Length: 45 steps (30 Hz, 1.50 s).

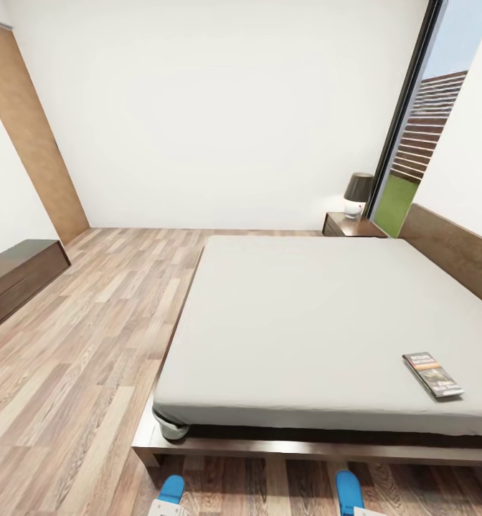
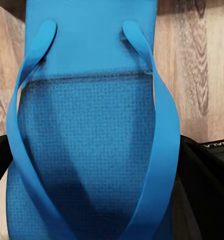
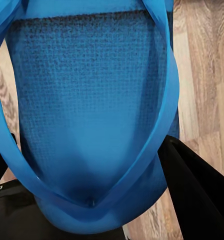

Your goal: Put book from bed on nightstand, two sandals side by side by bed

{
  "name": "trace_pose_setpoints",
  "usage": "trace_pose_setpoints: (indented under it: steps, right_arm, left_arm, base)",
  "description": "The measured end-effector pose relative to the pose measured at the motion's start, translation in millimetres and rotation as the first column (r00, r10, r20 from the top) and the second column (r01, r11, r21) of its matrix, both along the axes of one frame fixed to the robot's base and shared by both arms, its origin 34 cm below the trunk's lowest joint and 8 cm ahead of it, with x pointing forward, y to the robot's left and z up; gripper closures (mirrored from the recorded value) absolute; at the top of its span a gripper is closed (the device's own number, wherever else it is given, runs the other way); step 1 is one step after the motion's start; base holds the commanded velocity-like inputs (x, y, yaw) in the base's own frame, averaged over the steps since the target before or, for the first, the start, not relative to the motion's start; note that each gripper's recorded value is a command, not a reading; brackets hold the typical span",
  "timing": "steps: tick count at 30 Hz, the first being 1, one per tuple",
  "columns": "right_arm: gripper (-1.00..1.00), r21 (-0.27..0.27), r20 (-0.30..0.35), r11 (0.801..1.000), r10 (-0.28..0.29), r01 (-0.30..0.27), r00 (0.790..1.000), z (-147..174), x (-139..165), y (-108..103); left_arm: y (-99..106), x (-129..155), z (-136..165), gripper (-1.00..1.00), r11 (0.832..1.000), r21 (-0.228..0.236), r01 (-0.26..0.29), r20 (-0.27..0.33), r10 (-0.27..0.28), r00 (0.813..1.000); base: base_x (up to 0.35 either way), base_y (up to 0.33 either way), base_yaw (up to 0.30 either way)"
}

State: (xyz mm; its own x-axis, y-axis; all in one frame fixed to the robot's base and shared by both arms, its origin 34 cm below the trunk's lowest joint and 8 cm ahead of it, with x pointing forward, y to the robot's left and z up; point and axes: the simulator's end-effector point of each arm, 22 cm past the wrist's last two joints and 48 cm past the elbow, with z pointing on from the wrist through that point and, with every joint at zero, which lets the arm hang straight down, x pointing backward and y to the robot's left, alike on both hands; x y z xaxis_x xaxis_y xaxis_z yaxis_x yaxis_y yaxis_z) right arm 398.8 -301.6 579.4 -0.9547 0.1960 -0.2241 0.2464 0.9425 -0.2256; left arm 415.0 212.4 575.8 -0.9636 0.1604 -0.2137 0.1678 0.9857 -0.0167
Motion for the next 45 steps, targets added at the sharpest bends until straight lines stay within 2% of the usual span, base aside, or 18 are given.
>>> trace_pose_setpoints:
  steps: [6,12,14,36,45]
  right_arm:
    - [1.0,-0.011,-0.009,1.0,-0.003,0.003,1.0,-8,-4,-7]
    - [1.0,-0.012,-0.004,1.0,0.007,-0.007,1.0,-15,-3,-5]
    - [1.0,-0.001,-0.02,1.0,-0.002,0.002,1.0,-18,-13,0]
    - [1.0,-0.002,-0.019,1.0,0.001,-0.001,1.0,-17,-11,0]
    - [1.0,-0.007,-0.041,1.0,-0.008,0.008,0.999,-21,-30,-4]
  left_arm:
    - [0,2,-7,1.0,1.0,0.0,0.001,0.001,-0.001,1.0]
    - [0,3,-14,1.0,1.0,0.0,0.002,0.001,-0.002,1.0]
    - [4,0,-15,1.0,1.0,0.006,-0.006,-0.01,0.006,1.0]
    - [5,0,-15,1.0,1.0,0.007,-0.007,-0.009,0.007,1.0]
    - [11,-26,-21,1.0,1.0,0.012,-0.014,-0.033,0.014,0.999]
  base:
    - [0.0,0.0,0.0]
    - [0.0,0.0,0.0]
    - [0.0,0.0,0.0]
    - [0.0,0.0,0.0]
    - [0.0,0.0,0.0]
